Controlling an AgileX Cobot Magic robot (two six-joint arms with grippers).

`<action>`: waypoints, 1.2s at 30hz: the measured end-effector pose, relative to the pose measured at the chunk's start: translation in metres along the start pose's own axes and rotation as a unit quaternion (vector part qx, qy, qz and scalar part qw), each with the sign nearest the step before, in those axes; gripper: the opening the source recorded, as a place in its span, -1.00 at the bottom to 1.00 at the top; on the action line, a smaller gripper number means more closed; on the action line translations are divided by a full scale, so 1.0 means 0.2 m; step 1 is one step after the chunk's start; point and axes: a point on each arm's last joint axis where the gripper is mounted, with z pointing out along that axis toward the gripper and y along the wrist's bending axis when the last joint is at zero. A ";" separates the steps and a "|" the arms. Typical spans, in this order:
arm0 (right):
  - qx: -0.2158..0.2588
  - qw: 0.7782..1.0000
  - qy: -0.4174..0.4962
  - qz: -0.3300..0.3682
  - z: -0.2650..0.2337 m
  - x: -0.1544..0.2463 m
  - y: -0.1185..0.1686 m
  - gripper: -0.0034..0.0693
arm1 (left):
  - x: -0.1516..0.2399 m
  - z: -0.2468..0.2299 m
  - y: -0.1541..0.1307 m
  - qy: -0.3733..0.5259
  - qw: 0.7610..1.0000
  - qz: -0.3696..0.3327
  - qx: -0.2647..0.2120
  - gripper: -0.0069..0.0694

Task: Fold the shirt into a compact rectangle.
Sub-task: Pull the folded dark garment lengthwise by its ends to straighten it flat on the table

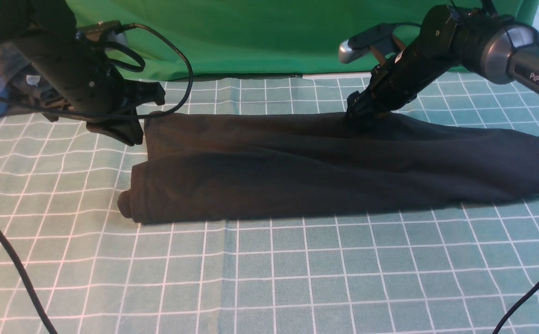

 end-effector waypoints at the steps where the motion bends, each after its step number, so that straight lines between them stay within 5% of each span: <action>1: 0.000 1.000 0.002 -0.007 0.01 0.00 0.00 0.55 | 0.00 0.00 0.00 -0.001 1.000 0.000 0.000 -0.80; 6: -0.004 1.000 0.008 -0.015 0.01 0.01 0.00 -0.18 | 0.00 0.00 0.00 -0.002 1.000 0.000 0.000 -0.80; 14: -0.002 0.999 0.003 -0.041 0.01 0.00 0.00 -0.77 | 0.00 0.00 0.00 -0.003 1.000 -0.001 0.002 -0.80; 32: 0.054 0.993 -0.080 -0.069 -0.04 -0.14 -0.05 -0.84 | 0.00 0.00 0.00 -0.002 1.000 -0.003 0.005 -0.80; 36: 0.058 0.994 -0.076 -0.055 -0.03 -0.13 -0.06 -0.64 | 0.00 0.00 0.00 0.001 1.000 -0.003 0.005 -0.80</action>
